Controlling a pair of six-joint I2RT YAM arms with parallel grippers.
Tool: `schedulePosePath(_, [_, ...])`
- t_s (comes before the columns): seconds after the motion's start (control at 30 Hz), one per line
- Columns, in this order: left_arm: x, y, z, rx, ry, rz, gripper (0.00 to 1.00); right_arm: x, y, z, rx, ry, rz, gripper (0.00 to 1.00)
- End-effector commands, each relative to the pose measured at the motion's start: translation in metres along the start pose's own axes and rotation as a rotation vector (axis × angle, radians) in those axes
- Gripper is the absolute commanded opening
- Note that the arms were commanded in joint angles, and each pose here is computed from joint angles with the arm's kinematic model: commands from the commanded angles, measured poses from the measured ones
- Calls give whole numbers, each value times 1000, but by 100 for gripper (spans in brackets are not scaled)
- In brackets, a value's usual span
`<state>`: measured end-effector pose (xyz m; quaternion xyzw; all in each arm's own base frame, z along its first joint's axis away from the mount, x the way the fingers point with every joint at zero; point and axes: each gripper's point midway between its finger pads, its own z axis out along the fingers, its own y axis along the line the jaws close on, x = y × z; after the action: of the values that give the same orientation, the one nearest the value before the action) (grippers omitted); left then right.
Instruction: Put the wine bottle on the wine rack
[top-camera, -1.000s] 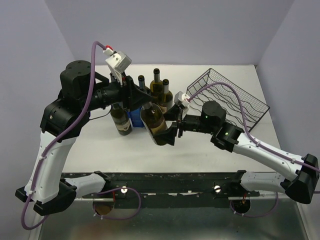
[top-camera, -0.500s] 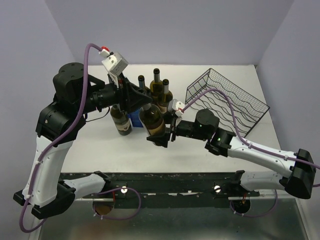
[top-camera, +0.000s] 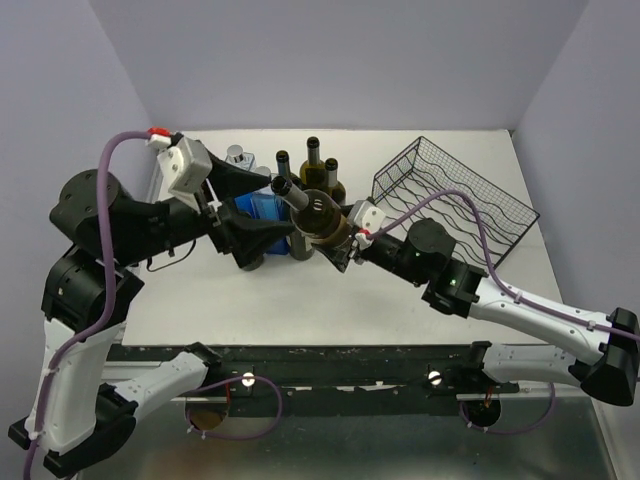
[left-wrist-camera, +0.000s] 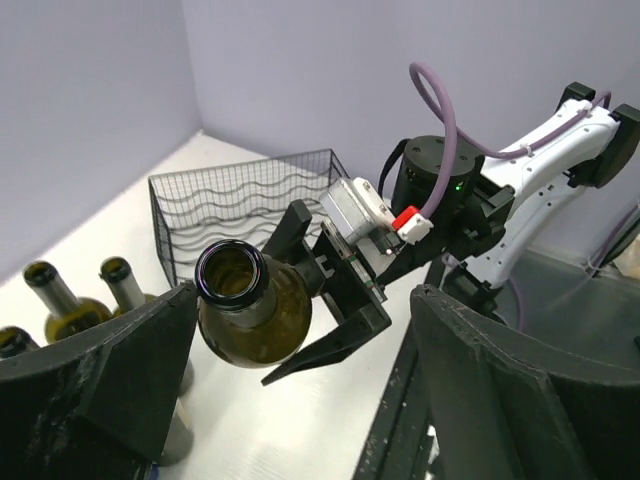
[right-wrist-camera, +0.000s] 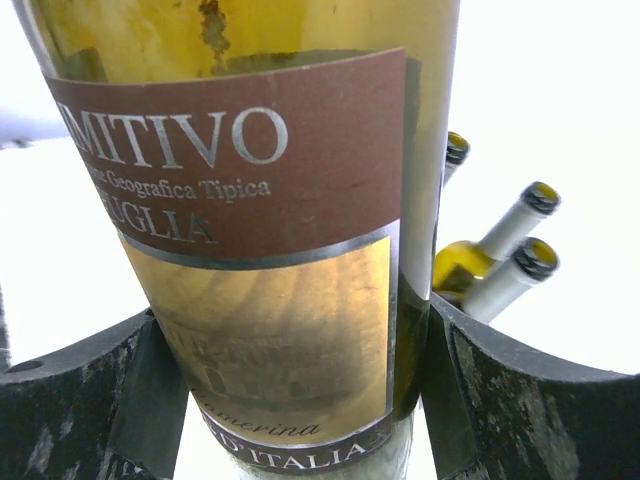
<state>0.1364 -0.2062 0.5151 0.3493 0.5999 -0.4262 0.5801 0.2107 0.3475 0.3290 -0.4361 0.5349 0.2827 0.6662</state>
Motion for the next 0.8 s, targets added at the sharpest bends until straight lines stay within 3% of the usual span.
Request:
schedulePosePath(0.0, [-21, -18, -10, 60, -116, 109, 99, -58, -47, -15, 197, -107, -226, 1])
schedulePosePath(0.2, [-44, -9, -30, -71, -183, 167, 99, -69, -65, -25, 270, -87, -438, 1])
schedulePosePath(0.33, [-46, 4, -43, -191, -165, 149, 99, -67, -72, -34, 296, -46, -644, 1])
schedulePosePath(0.6, [26, 17, -29, -184, 110, -4, 99, -67, -77, -42, 288, 23, -962, 1])
schedulePosePath(0.77, [56, 14, -23, -130, 220, -67, 99, -64, -75, -42, 241, 60, -1063, 1])
